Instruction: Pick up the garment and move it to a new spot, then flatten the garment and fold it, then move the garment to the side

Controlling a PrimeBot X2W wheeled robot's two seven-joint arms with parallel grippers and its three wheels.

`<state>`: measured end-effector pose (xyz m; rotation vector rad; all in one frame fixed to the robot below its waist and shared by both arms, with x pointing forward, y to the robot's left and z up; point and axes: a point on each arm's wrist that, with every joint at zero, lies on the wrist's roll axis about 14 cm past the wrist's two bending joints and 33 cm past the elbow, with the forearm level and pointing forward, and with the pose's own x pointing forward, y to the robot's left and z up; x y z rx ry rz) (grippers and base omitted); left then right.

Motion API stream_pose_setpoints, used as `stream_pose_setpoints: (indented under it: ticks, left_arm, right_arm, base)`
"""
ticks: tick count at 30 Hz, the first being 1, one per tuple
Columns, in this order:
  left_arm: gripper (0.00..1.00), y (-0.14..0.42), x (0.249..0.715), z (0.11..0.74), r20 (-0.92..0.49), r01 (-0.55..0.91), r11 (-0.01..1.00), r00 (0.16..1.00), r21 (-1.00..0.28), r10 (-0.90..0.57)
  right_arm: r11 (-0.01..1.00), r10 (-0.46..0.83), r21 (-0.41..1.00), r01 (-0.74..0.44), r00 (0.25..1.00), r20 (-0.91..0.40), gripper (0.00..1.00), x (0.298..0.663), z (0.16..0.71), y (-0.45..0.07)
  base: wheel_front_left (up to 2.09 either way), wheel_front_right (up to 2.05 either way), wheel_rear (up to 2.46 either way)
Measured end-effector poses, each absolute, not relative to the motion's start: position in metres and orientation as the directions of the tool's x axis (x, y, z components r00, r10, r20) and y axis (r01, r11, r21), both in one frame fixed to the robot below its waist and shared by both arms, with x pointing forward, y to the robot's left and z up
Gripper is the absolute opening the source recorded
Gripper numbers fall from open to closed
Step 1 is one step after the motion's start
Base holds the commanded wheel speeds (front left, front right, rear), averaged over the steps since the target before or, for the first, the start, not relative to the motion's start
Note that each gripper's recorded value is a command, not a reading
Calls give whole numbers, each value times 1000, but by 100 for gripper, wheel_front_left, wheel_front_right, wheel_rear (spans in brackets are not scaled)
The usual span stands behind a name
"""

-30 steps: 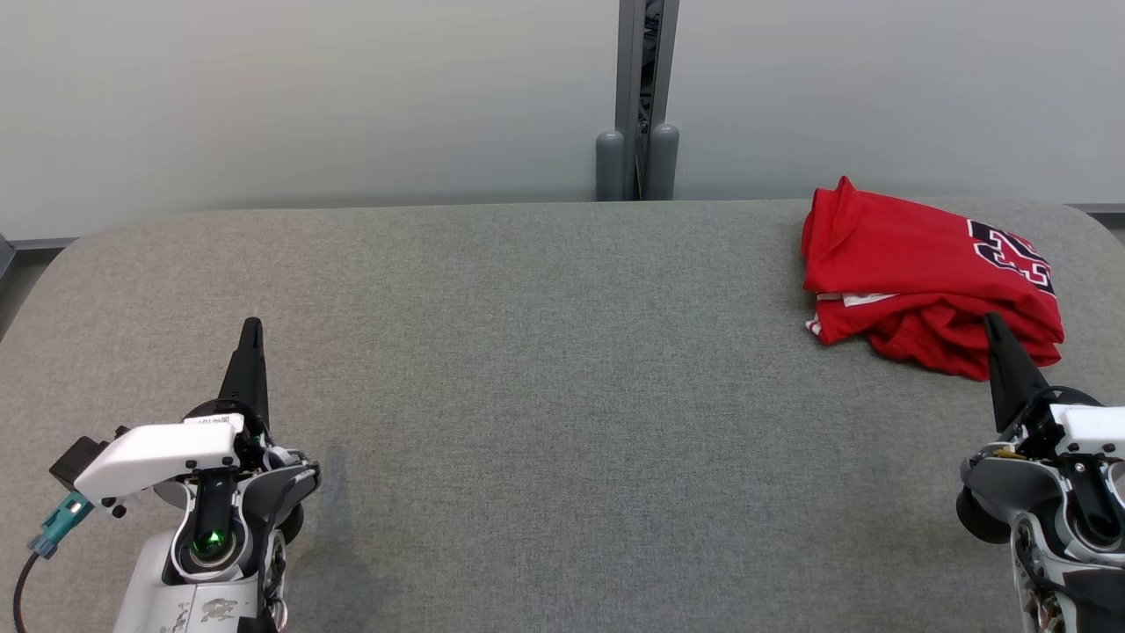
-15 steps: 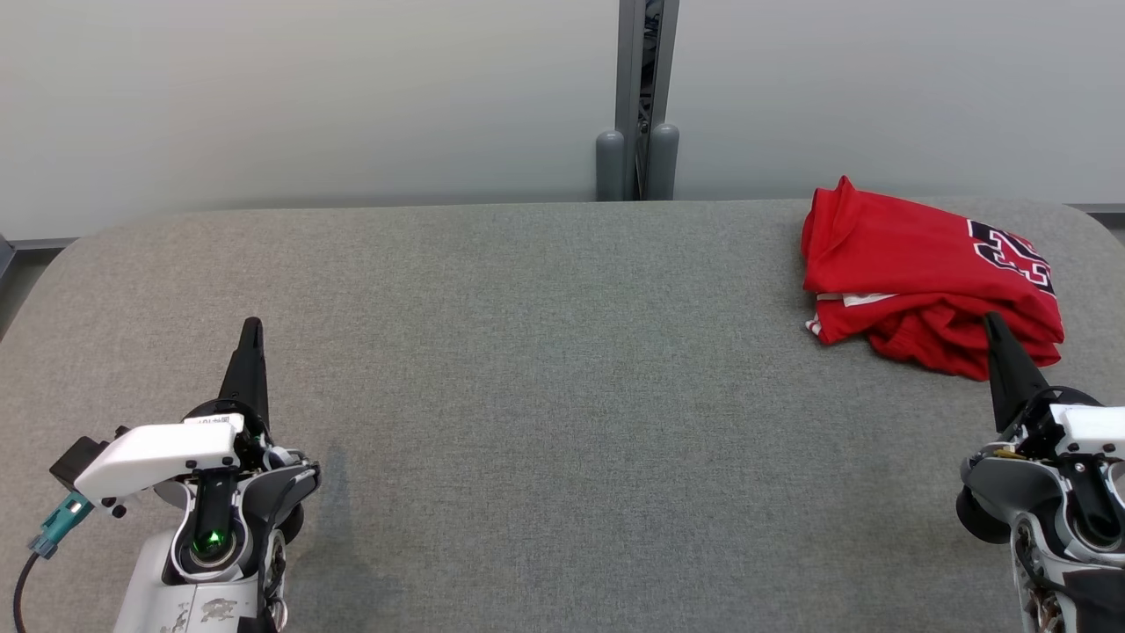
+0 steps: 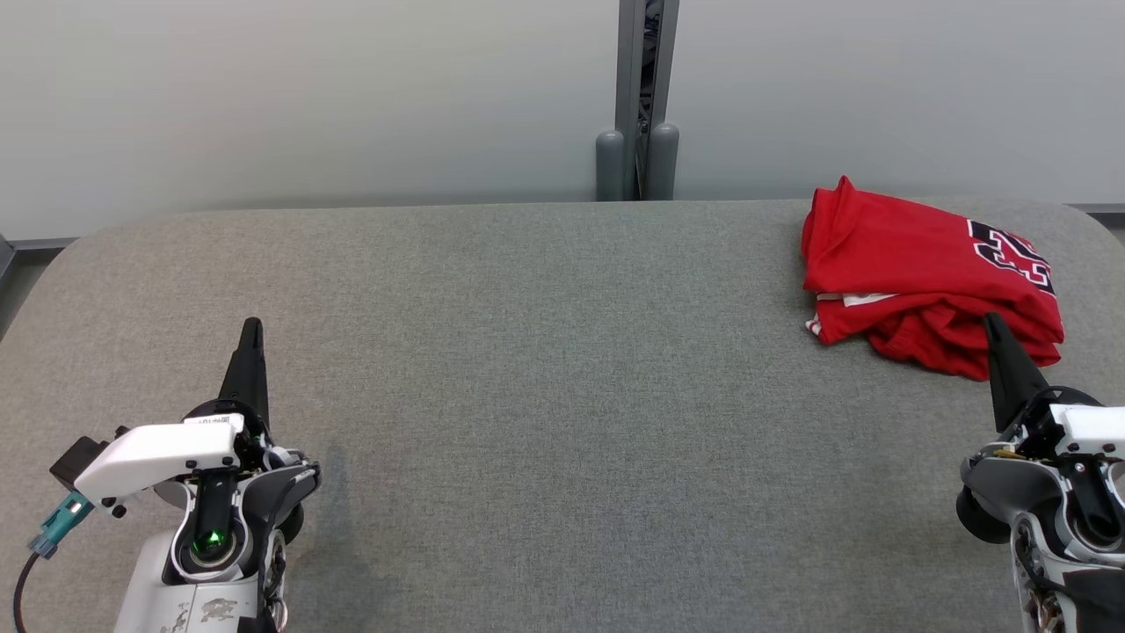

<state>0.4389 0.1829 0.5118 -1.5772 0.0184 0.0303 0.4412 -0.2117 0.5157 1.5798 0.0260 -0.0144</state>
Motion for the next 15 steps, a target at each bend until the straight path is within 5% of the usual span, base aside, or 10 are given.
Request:
stream_pose_setpoints:
  ticks: [15]
  left_arm:
    - [0, 183, 439, 512, -31, -31, -7, 999, -999, 8]
  right_arm:
    - [-9, 7, 1000, 26, 1000, -26, 0, 441, 516, -212]
  base:
    - [0, 0, 0]
